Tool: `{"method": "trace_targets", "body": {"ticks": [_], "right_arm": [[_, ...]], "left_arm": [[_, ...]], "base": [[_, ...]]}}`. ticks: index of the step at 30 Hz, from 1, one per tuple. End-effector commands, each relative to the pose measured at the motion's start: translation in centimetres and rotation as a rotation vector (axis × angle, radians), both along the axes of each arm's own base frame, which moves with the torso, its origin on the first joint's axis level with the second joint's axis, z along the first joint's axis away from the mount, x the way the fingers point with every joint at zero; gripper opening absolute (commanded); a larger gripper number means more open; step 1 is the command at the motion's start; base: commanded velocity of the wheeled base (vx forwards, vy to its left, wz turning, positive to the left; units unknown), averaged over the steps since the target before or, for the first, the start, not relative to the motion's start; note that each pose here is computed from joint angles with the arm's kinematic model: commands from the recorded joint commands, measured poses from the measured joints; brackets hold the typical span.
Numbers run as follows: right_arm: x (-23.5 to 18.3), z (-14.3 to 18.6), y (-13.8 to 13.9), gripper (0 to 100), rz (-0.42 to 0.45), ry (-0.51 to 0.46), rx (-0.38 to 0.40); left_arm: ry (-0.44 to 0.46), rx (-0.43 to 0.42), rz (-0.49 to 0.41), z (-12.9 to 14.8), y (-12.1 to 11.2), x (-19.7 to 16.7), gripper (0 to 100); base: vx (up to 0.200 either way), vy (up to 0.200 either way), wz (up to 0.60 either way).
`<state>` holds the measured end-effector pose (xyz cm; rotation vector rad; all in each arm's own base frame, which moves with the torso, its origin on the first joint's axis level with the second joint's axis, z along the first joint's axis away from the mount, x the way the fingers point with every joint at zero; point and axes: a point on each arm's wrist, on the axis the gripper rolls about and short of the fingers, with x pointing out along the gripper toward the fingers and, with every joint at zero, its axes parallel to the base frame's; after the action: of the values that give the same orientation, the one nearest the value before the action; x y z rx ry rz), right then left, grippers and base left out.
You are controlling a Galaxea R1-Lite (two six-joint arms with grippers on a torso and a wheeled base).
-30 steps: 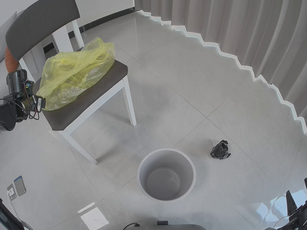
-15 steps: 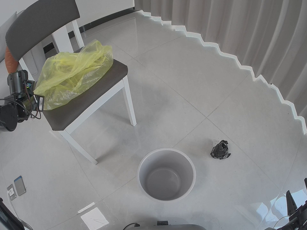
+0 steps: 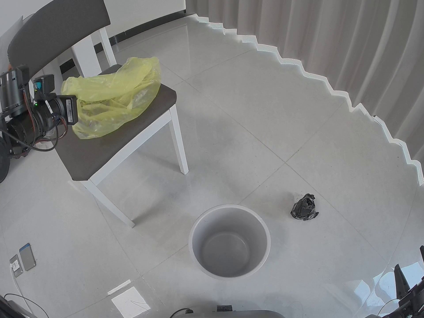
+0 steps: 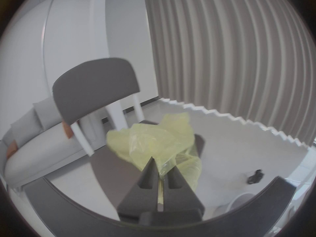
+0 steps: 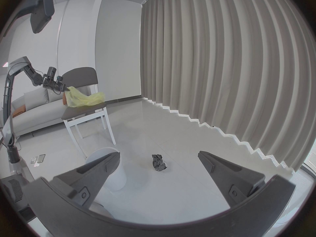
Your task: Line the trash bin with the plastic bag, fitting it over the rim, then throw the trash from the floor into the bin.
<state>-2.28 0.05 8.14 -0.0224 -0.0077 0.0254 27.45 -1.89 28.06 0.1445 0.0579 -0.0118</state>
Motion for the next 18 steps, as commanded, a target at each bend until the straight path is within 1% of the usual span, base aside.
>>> {"method": "trace_targets", "body": {"ticks": [1,2,3,4,6,8,9,10,11,13,14,16,18], "right_arm": [[-0.2,0.7,0.0,100,0.008,-0.064,0.028],[-1.0,3.4,0.0,100,0.023,-0.178,0.101],[-1.5,5.1,0.0,100,0.033,-0.225,0.14],[-1.6,6.1,0.0,100,0.043,-0.229,0.153],[-1.1,6.9,0.1,100,0.068,-0.183,0.121],[-0.4,7.2,0.2,100,0.092,-0.132,0.087],[0.1,7.3,0.2,100,0.107,-0.104,0.08],[0.1,7.4,0.2,100,0.11,-0.101,0.078],[0.8,7.9,0.3,100,0.136,-0.067,0.072],[0.8,7.9,0.3,100,0.136,-0.067,0.072],[2.7,10.1,0.4,100,0.181,0.001,0.075],[4.0,11.9,0.4,100,0.2,0.028,0.077],[5.4,13.6,0.5,100,0.211,0.044,0.079]], "left_arm": [[-0.129,-0.042,-0.213,3.3,-3.2,-5.7,0],[-0.146,-0.046,-0.261,3.7,-4.0,-6.5,0],[-0.164,-0.042,-0.296,4.1,-4.5,-7.4,0],[-0.177,-0.039,-0.326,4.5,-4.8,-8.3,0],[-0.192,-0.004,-0.39,5.5,-5.5,-10.0,0],[-0.192,0.066,-0.442,6.2,-5.8,-11.7,0],[-0.188,0.103,-0.46,6.3,-5.9,-12.5,0],[-0.185,0.11,-0.46,6.2,-5.8,-12.6,0],[-0.179,0.186,-0.486,6.2,-5.8,-13.7,0],[-0.179,0.186,-0.486,6.2,-5.8,-13.7,0],[-0.169,0.364,-0.488,6.5,-5.1,-15.5,0],[-0.16,0.435,-0.511,7.2,-4.8,-16.7,0],[-0.159,0.459,-0.573,7.8,-5.1,-17.7,0]], "base": [[0.0,0.0,0.0],[0.0,0.0,0.0],[0.0,0.0,0.0],[0.0,0.0,0.0],[0.0,0.0,0.0],[0.0,0.0,0.0],[0.0,0.0,0.0],[0.0,0.0,0.0],[0.0,0.0,0.0],[0.0,0.0,0.0],[0.0,0.0,0.0],[0.0,0.0,0.0],[0.0,0.0,0.0]]}}
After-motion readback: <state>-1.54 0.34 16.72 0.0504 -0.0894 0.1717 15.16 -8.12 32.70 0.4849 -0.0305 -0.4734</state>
